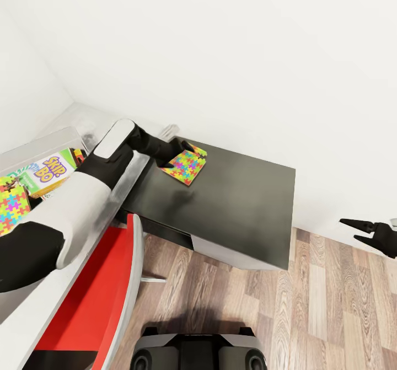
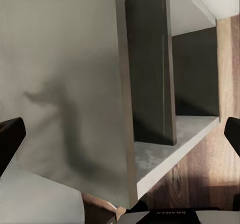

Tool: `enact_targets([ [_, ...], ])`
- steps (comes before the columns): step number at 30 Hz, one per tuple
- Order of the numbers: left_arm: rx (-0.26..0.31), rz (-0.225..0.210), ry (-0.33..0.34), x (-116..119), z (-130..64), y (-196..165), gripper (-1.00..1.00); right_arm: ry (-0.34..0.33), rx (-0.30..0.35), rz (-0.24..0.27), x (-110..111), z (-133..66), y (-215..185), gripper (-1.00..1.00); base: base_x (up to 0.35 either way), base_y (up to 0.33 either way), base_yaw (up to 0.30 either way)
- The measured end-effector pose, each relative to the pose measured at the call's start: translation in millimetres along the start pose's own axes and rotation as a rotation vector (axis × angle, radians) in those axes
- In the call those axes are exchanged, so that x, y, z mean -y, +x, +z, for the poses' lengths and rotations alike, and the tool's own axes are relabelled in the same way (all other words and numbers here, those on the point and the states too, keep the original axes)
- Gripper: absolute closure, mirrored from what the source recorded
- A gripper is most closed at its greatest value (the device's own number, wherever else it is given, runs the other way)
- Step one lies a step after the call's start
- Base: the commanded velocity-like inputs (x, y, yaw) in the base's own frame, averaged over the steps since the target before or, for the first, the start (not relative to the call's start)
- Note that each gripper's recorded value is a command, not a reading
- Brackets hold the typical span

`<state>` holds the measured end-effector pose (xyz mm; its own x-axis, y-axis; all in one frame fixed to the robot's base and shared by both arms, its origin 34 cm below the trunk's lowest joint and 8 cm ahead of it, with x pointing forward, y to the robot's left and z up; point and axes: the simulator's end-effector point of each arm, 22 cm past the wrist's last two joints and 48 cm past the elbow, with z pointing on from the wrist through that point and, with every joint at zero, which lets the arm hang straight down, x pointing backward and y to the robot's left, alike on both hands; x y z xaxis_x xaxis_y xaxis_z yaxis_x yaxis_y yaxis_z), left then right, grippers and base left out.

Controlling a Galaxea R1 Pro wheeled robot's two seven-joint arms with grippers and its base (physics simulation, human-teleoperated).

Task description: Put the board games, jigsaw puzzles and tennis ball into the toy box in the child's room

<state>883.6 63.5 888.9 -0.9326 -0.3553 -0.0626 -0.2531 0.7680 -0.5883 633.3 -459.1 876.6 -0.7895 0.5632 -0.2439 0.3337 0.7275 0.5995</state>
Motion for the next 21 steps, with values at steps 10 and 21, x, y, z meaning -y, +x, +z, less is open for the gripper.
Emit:
enact_targets([
  [10, -0.031, -0.004, -0.035, -7.2, -13.8, -12.6, -1.0, 0.001, 0.014, 0.002, 0.1, -3.8, -8.6, -1.0, 0.0, 0.0, 0.0],
  [21, -0.04, 0.011, -0.059, -11.8, -20.2, -16.9, -1.0, 0.0, 0.015, 0.002, -0.1, -4.4, -9.5, -1.0, 0.094, 0.0, 0.0],
])
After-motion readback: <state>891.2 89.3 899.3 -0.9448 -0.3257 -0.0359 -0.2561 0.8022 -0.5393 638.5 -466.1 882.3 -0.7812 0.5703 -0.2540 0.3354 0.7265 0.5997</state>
